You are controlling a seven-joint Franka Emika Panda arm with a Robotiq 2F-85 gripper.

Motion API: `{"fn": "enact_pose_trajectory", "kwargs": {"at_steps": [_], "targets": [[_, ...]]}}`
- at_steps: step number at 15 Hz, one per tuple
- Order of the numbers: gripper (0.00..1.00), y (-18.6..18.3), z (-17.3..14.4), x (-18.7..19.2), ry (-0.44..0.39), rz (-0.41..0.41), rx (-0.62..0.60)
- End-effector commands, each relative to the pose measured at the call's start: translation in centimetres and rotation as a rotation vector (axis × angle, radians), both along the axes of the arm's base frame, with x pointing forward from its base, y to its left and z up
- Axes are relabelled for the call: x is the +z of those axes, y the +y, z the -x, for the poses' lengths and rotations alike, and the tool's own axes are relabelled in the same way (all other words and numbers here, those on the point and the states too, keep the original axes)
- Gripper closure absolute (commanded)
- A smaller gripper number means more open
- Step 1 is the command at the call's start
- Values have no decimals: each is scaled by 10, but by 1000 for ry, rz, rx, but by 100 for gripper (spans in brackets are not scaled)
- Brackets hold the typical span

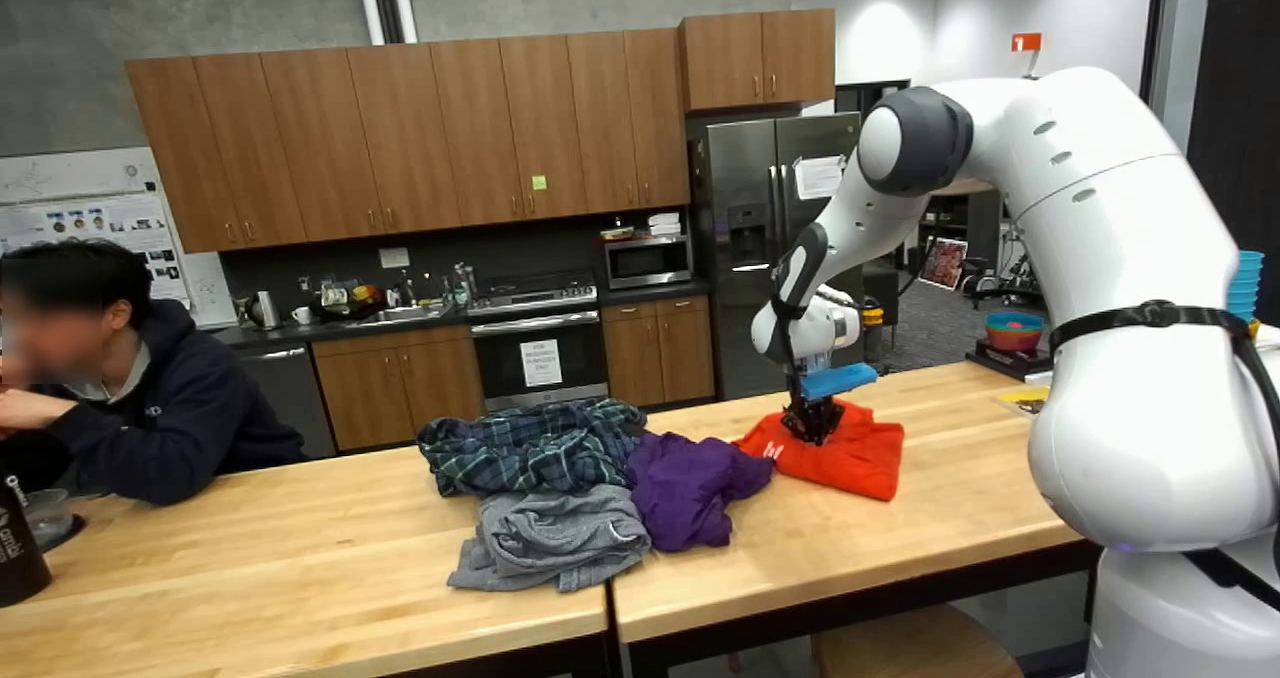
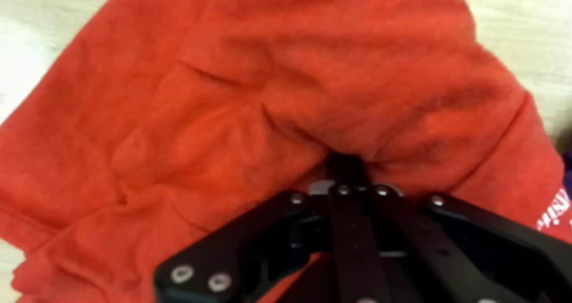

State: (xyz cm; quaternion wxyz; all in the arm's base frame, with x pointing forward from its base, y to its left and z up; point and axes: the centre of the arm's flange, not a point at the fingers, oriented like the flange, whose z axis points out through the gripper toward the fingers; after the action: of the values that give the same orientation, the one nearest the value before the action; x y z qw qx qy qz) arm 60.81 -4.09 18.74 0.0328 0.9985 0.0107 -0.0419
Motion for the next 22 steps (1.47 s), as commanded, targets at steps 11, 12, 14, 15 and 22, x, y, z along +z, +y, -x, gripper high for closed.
{"fn": "enact_pose_trajectory", "kwargs": {"at_steps": [11,12,14,15,22], "targets": [[100,5,64,-15,-369,58,-177],[100,5,74,-11,-363,66,-192],[100,1,91,-5,-352,82,-222],[100,0,99,-1,-341,89,-238],[100,-6,130,8,-260,153,-291]]}}
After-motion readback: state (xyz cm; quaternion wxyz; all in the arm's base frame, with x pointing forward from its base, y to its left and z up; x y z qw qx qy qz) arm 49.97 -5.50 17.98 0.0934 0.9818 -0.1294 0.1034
